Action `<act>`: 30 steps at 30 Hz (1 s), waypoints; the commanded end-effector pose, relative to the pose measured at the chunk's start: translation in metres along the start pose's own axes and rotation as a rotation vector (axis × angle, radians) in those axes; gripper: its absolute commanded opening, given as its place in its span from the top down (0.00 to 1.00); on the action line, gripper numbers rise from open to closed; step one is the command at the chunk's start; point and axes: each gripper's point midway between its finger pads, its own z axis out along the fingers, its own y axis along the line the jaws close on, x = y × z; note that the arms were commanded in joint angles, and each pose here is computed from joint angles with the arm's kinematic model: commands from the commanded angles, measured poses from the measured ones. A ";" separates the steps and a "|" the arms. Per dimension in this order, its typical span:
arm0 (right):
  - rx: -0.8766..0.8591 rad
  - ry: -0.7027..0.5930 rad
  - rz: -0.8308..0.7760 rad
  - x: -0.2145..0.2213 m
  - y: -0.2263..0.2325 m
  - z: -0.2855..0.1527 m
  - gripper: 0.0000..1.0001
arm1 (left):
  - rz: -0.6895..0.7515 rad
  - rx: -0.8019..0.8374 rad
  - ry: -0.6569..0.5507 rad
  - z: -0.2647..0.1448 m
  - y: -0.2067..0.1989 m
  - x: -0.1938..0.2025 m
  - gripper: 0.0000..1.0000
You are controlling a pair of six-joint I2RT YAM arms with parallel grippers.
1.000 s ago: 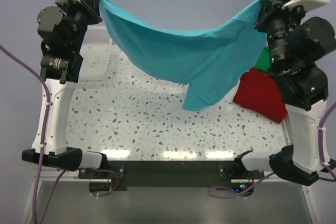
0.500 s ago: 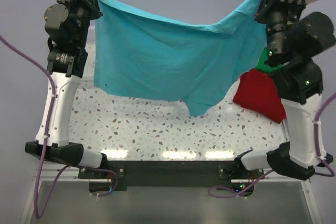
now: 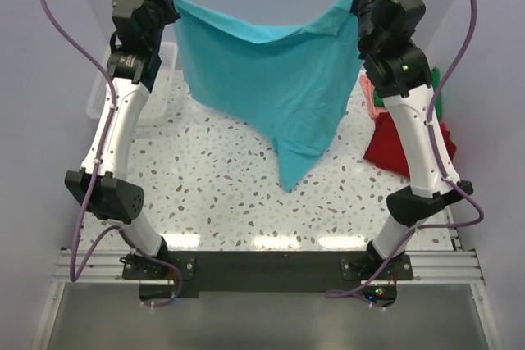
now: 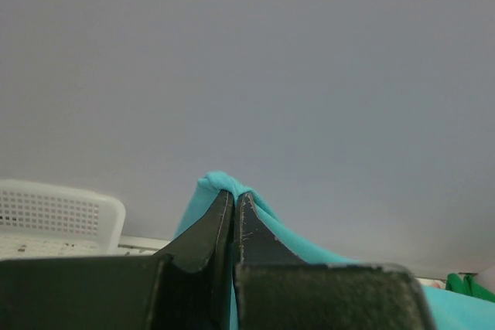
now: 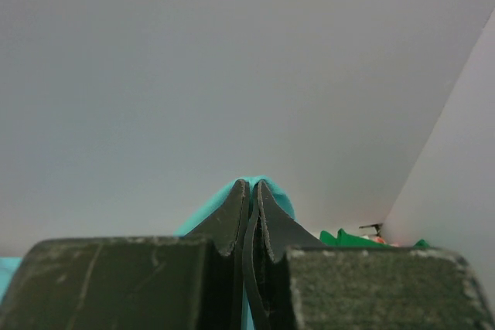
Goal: Fold and stack the t-shirts
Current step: Flatten the tshirt out
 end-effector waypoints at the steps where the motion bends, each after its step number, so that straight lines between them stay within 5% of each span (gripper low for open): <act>1: 0.046 -0.198 0.107 -0.083 -0.038 -0.030 1.00 | -0.028 0.030 -0.180 -0.014 -0.012 -0.071 1.00; 19: -0.087 -0.278 0.201 -0.122 -0.076 -0.121 1.00 | -0.045 0.049 -0.227 -0.102 -0.010 -0.108 1.00; 30: -0.091 -0.336 0.175 -0.144 -0.078 -0.122 1.00 | -0.053 0.029 -0.179 -0.099 -0.003 -0.087 1.00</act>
